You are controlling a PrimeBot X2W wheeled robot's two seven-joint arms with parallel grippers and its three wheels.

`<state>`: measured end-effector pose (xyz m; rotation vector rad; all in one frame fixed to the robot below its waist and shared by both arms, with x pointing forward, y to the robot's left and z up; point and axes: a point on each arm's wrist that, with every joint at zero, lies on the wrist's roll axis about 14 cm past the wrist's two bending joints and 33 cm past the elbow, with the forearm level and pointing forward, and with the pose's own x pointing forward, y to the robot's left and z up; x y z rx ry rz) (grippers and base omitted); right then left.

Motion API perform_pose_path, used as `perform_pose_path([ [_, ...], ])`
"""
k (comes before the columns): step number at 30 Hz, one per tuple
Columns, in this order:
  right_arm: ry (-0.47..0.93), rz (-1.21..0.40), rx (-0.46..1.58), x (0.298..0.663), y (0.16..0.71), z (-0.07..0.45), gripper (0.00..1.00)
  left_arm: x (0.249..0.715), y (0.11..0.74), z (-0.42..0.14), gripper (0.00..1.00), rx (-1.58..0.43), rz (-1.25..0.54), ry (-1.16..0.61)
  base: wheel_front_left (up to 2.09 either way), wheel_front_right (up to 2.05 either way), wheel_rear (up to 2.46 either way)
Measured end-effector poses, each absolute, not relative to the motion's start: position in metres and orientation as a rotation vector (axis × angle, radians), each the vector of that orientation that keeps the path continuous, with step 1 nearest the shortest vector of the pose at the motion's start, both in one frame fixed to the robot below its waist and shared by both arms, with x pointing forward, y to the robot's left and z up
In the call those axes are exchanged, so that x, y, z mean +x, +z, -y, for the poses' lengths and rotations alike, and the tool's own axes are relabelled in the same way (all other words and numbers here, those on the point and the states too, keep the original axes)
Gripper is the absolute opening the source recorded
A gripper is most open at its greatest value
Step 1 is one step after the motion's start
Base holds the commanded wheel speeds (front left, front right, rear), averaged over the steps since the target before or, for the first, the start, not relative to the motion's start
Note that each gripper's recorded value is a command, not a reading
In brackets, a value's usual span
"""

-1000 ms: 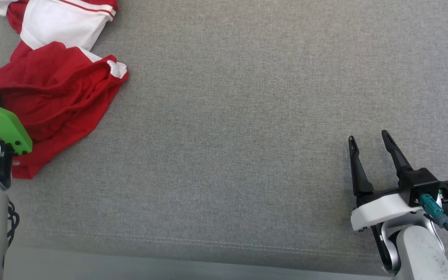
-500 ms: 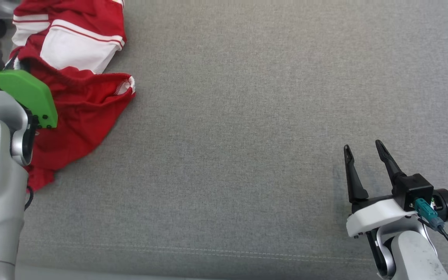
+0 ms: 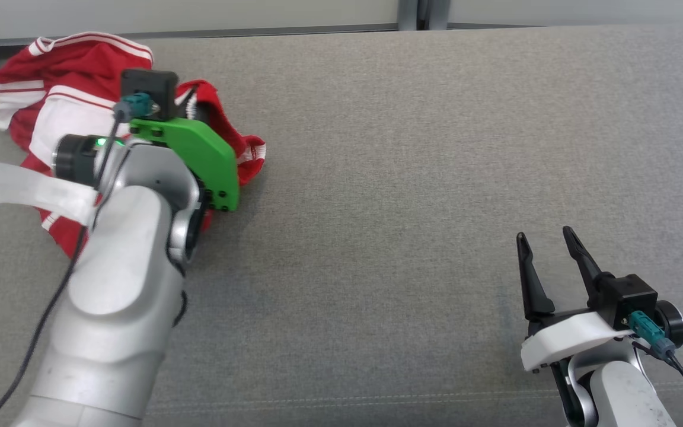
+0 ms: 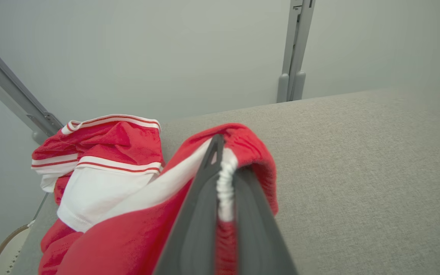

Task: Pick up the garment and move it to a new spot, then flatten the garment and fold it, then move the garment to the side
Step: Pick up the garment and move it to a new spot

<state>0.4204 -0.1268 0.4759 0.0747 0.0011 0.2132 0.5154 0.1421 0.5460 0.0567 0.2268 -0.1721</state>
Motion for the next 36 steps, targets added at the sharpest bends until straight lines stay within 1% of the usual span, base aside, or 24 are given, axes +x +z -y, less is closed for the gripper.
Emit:
perform_pose_path([
  [5,0.191,0.023,0.087,0.416,0.485,0.135,1.0,0.514,0.533,-0.081,0.0,0.007,-0.247,-0.272,0.0,0.0,0.0],
  [12,0.15,0.042,0.098,0.411,0.493,0.15,1.0,0.522,0.52,-0.029,0.0,-0.014,-0.259,-0.361,0.0,0.0,0.0],
  [22,0.062,0.04,0.1,0.399,0.495,0.182,1.0,0.524,0.531,0.068,0.0,-0.059,-0.217,-0.554,0.0,0.0,0.0],
  [24,0.027,0.04,0.098,0.394,0.496,0.194,1.0,0.522,0.531,0.092,0.0,-0.068,-0.212,-0.604,0.0,0.0,0.0],
  [28,-0.021,0.035,0.092,0.386,0.496,0.21,1.0,0.516,0.528,0.124,0.0,-0.075,-0.216,-0.67,0.0,0.0,0.0],
  [29,-0.021,0.035,0.092,0.386,0.496,0.21,1.0,0.516,0.528,0.124,0.0,-0.075,-0.216,-0.67,0.0,0.0,0.0],
  [33,-0.064,0.024,0.09,0.377,0.493,0.223,1.0,0.506,0.51,0.148,0.0,-0.061,-0.253,-0.721,0.0,0.0,0.0],
  [34,-0.074,0.02,0.092,0.375,0.492,0.226,1.0,0.503,0.505,0.153,0.14,-0.054,-0.267,-0.734,0.0,0.0,0.0],
  [35,-0.082,0.017,0.091,0.374,0.491,0.229,1.0,0.5,0.498,0.158,0.33,-0.046,-0.283,-0.749,0.0,0.0,0.0],
  [36,-0.091,0.013,0.09,0.372,0.49,0.231,1.0,0.497,0.492,0.162,0.71,-0.046,-0.301,-0.761,0.0,0.0,0.0],
])
